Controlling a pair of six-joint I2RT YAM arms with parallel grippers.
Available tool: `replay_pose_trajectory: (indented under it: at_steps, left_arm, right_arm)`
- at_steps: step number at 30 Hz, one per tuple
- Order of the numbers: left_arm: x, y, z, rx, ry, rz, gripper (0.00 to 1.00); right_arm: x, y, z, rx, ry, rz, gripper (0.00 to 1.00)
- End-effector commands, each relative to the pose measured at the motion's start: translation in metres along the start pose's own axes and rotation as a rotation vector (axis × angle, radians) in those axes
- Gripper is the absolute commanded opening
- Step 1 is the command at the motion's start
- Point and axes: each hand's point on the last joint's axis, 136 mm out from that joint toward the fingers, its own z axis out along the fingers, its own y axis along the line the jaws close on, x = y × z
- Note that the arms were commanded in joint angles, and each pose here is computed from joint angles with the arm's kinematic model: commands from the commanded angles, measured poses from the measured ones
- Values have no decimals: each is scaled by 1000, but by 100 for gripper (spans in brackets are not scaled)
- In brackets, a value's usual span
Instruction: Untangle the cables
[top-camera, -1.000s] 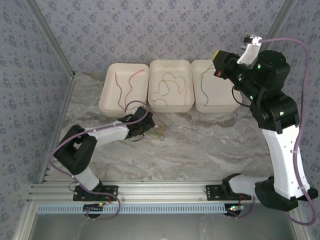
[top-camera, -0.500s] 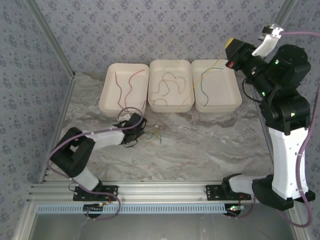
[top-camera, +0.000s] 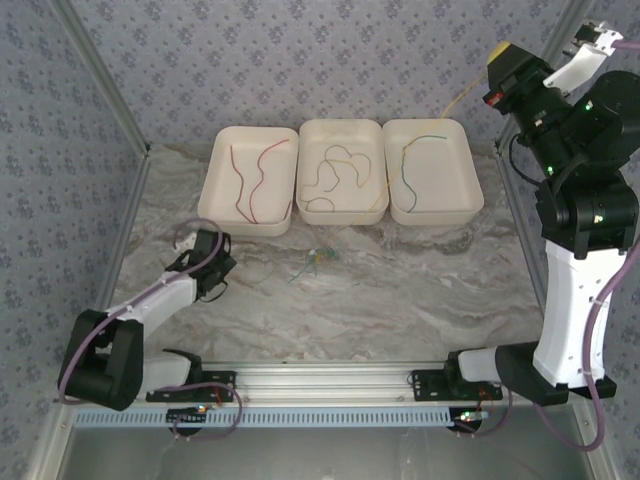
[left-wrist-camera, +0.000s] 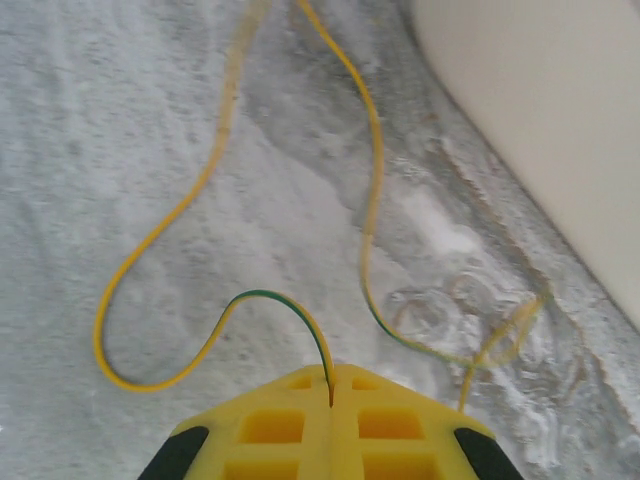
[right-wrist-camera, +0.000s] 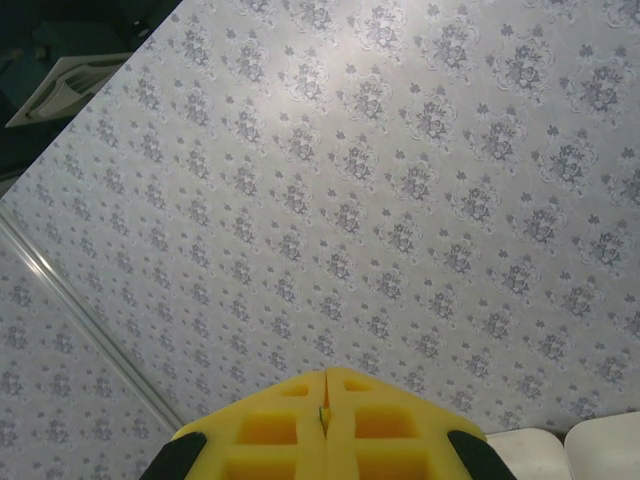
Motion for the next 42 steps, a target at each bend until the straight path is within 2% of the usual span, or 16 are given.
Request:
replay_pose_trajectory:
  at_steps: [1,7,13,15,19,26,32,33,34,37,40,42]
  left_arm:
    - [1,5,-3,26,31,8,0]
    - [6,-50,-14,264,86,46,0]
    - [-12,-91,-66,412,63,95,0]
    - [-19,-102,-83,453,54,126,0]
    - [-32,-134,-120,587,46,191,0]
    - [-72,-166,-188,696,-50,242,0]
    - [-100,-188,-243,784,-112,269,0]
    - [-102,-191,-249,794,-118,276,0]
    - [-105,-193,-253,800,-124,277,0]
    - [-107,-197,-261,822,-128,281,0]
    - [-108,-198,-265,844,-130,266,0]
    - [-107,-198,-266,862,-129,256,0]
  right_arm:
    - [-19,9,-3,-44,-57,19,0]
    - [11,10,15,-92,46,62,0]
    - [48,23,24,-138,167,49,0]
    - [73,22,27,-129,242,46,0]
    - [142,32,32,-143,388,27,0]
    - [269,28,33,-109,587,28,0]
    - [400,-32,14,63,734,77,0]
    - [433,-48,6,87,793,98,0]
    - [457,-57,0,101,841,116,4]
    - [500,-74,-13,143,934,168,35]
    - [499,-65,-20,114,900,206,52]
    - [483,-51,-23,88,848,205,58]
